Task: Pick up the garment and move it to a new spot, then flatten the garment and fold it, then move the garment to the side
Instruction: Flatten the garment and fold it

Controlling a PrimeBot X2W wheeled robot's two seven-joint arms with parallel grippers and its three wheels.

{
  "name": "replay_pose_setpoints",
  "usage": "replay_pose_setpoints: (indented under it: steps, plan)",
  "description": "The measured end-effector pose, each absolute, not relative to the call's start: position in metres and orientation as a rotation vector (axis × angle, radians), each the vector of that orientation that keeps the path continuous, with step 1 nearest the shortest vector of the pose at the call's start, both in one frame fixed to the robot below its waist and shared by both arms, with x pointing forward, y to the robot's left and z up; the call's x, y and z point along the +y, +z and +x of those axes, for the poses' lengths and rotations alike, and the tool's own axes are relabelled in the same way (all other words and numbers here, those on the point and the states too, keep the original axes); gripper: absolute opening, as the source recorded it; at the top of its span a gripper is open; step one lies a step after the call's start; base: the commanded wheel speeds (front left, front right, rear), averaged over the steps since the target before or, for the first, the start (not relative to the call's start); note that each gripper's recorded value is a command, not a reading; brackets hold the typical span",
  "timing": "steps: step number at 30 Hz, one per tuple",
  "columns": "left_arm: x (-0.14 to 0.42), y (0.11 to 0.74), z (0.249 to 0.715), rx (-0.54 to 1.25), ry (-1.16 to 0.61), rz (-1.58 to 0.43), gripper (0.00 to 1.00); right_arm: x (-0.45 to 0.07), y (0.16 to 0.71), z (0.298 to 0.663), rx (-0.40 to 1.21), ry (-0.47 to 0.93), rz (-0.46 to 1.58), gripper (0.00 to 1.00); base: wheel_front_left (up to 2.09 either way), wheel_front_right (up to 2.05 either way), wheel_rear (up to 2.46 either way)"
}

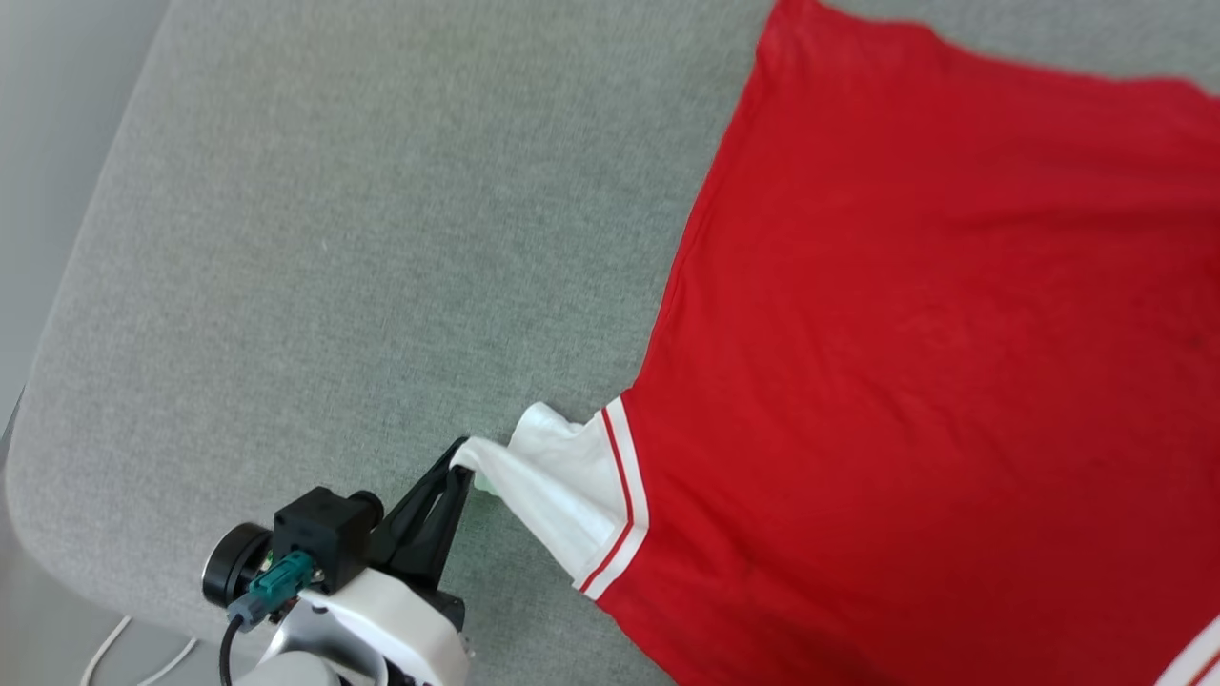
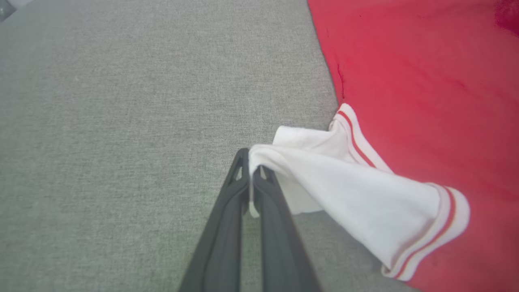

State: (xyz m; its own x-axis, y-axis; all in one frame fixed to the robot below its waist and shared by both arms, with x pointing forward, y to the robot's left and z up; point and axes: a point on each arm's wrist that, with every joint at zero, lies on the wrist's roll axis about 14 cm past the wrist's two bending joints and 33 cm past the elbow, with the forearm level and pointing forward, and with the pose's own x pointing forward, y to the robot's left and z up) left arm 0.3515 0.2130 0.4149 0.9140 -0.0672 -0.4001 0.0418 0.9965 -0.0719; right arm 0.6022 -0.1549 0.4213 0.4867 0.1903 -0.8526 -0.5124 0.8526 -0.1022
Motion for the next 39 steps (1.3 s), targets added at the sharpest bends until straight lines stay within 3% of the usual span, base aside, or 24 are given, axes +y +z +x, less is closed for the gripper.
replay_pose_setpoints:
  steps: [5, 13, 18, 20, 25, 29, 30, 31, 37, 39]
  plan:
    - [0.213, 0.431, 0.342, 0.368, -0.047, -0.079, 0.0, -0.18, 0.442, 0.558, 0.974, 0.462, -0.448, 0.0, 0.0, 0.0, 0.0]
    - [0.212, 0.442, 0.324, 0.336, -0.039, -0.101, 0.0, -0.24, 0.431, 0.451, 1.116, 0.476, -0.491, 0.0, 0.0, 0.0, 0.0]
    - [0.207, 0.445, 0.321, 0.322, -0.05, -0.112, 0.0, -0.278, 0.396, 0.357, 1.287, 0.444, -0.385, 0.0, 0.0, 0.0, 0.0]
    - [0.207, 0.445, 0.322, 0.32, -0.054, -0.112, 0.0, -0.282, 0.392, 0.347, 1.294, 0.434, -0.363, 0.0, 0.0, 0.0, 0.0]
    - [0.203, 0.445, 0.323, 0.318, -0.077, -0.114, 0.0, -0.283, 0.362, 0.281, 1.414, 0.426, -0.24, 0.0, 0.0, 0.0, 0.0]
    - [0.201, 0.441, 0.324, 0.33, -0.088, -0.115, 0.0, -0.279, 0.357, 0.267, 1.405, 0.41, -0.164, 0.0, 0.0, 0.0, 0.0]
    - [0.2, 0.44, 0.323, 0.333, -0.088, -0.115, 0.0, -0.279, 0.358, 0.268, 1.385, 0.398, -0.146, 0.9, 0.0, 0.0, 0.0]
    - [0.2, 0.439, 0.323, 0.335, -0.089, -0.115, 0.0, -0.278, 0.359, 0.273, 1.357, 0.388, -0.133, 1.0, 0.0, 0.0, 0.0]
    - [0.2, 0.438, 0.325, 0.334, -0.098, -0.109, 0.0, -0.277, 0.406, 0.342, 1.076, 0.354, -0.143, 1.0, 0.0, 0.0, 0.0]
    - [0.199, 0.437, 0.326, 0.334, -0.101, -0.107, 0.0, -0.268, 0.446, 0.387, 0.903, 0.363, -0.169, 1.0, 0.0, 0.0, 0.0]
